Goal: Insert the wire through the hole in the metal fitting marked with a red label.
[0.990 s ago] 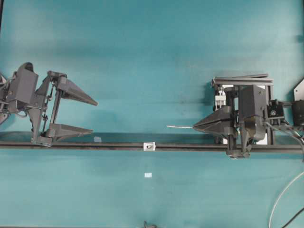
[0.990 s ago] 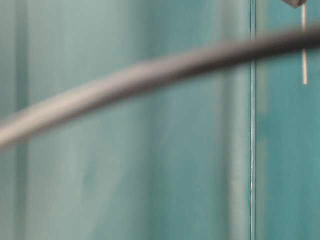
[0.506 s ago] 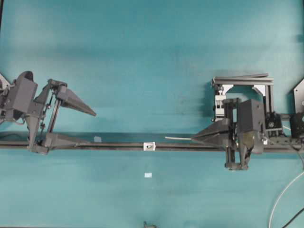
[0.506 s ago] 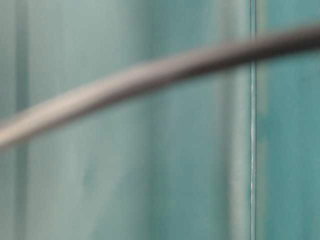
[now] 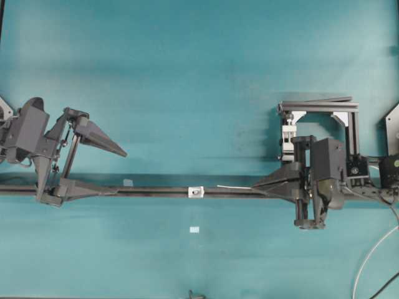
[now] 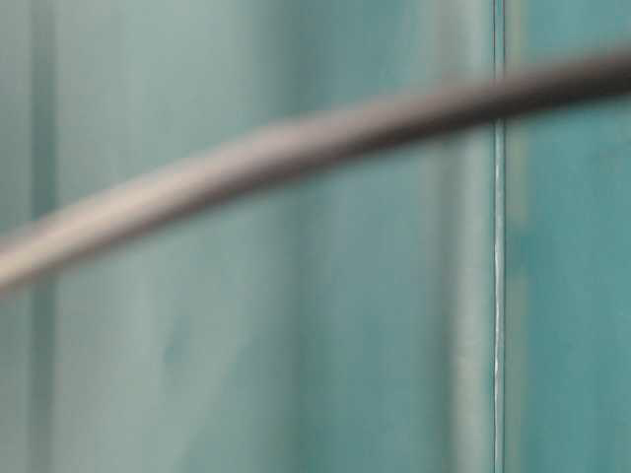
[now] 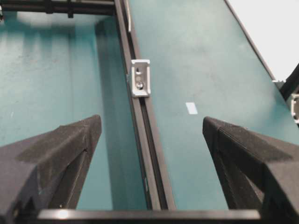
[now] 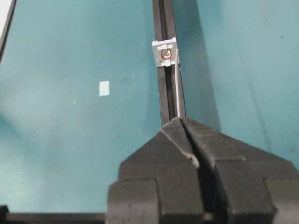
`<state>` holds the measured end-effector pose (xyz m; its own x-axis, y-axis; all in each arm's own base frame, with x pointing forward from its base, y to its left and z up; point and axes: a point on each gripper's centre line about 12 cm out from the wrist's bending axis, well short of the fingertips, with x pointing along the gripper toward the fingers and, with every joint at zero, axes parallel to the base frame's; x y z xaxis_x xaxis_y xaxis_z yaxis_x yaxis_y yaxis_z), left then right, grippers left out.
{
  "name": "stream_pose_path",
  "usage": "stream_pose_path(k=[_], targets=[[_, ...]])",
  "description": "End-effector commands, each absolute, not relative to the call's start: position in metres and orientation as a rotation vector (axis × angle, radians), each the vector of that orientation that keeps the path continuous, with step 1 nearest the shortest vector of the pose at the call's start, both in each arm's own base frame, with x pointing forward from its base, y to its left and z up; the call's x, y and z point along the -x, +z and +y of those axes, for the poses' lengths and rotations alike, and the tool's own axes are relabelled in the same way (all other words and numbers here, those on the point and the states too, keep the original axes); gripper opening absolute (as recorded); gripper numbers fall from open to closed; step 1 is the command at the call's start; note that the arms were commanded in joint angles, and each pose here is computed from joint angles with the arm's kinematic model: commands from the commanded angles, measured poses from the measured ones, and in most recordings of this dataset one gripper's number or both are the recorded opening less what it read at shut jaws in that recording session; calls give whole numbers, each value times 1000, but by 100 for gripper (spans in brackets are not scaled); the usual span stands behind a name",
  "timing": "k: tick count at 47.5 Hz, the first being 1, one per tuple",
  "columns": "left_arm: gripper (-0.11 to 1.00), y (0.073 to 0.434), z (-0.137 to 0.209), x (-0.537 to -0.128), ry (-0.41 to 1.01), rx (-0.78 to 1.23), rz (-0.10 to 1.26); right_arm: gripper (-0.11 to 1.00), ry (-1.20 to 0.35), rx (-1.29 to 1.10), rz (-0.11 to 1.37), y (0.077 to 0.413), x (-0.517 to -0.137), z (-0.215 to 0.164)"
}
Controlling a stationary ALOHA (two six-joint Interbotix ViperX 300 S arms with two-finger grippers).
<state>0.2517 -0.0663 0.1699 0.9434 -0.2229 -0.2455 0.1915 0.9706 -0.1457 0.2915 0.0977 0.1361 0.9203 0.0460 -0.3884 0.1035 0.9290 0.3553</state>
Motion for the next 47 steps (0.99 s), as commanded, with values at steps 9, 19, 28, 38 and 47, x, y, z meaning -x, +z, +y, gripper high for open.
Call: stream_pose_path(k=[9, 19, 28, 38, 47], targets=[[73, 178, -73, -255, -231, 149, 238, -1, -23, -375, 391, 136, -294, 102], [73, 167, -75, -264, -225, 144, 255, -1, -24, -374, 384, 136, -295, 103], [73, 122, -85, -302, -215, 122, 284, -1, -23, -377, 381, 137, -296, 103], [73, 117, -86, -308, -217, 120, 230, -1, -23, -376, 387, 136, -295, 103], [73, 104, -85, -306, -212, 111, 269, -1, -31, -370, 401, 129, -298, 105]])
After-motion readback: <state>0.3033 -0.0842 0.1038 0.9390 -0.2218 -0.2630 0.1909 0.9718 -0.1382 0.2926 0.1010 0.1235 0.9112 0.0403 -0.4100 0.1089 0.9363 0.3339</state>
